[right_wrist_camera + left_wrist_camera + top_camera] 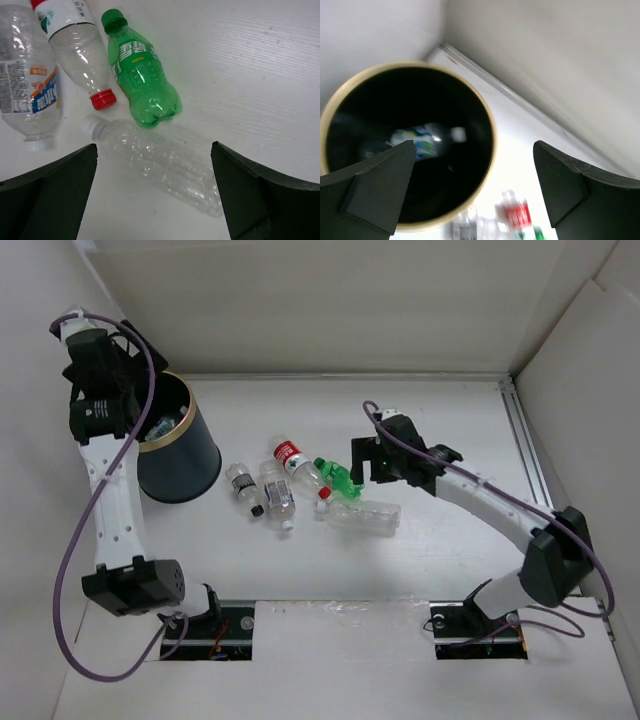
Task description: Put the plastic bottles in the bin
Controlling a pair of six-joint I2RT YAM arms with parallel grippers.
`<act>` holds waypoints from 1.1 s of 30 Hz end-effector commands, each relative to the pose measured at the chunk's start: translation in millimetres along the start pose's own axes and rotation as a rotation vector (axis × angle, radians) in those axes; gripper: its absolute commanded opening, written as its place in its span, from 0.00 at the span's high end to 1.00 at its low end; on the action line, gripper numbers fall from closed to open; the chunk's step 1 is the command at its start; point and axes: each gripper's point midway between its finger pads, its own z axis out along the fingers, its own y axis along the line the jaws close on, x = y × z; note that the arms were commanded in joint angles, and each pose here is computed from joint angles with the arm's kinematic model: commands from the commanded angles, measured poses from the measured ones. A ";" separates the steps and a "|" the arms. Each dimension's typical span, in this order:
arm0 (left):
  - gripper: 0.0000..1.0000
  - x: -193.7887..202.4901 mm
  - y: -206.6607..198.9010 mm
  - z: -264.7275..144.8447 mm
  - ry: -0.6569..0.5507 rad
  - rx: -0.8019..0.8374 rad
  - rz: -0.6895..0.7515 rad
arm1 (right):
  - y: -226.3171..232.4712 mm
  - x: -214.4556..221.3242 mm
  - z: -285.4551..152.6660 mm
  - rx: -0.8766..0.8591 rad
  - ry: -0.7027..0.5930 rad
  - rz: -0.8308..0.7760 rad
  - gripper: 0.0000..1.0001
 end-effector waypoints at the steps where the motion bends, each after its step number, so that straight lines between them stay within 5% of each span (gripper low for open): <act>1: 0.00 28.2 -47.6 -37.0 0.109 0.349 0.049 | 13.1 0.6 31.0 -0.048 0.064 -0.117 0.02; 8: 0.00 86.6 -96.0 -73.2 0.315 0.788 0.015 | 16.8 9.2 67.9 -0.083 0.148 -0.239 0.02; 20: 0.00 118.4 -115.3 -82.1 0.373 0.843 0.076 | 16.8 25.5 119.8 -0.124 0.222 -0.352 0.02; 24: 0.00 117.9 -114.6 -80.7 0.369 0.835 0.076 | 11.2 35.2 131.6 -0.149 0.264 -0.346 0.09; 28: 0.00 123.2 -112.1 -75.1 0.382 0.818 0.072 | 7.8 41.8 138.3 -0.186 0.271 -0.313 0.31; 30: 0.00 123.7 -112.8 -76.4 0.386 0.826 0.072 | -0.5 37.6 139.1 -0.180 0.270 -0.276 0.55; 32: 0.00 131.0 -119.3 -74.1 0.412 0.855 0.053 | -7.8 35.2 136.1 -0.166 0.261 -0.236 0.91; 33: 0.00 136.6 -123.0 -73.4 0.425 0.857 0.057 | -12.5 28.4 133.9 -0.148 0.245 -0.215 0.96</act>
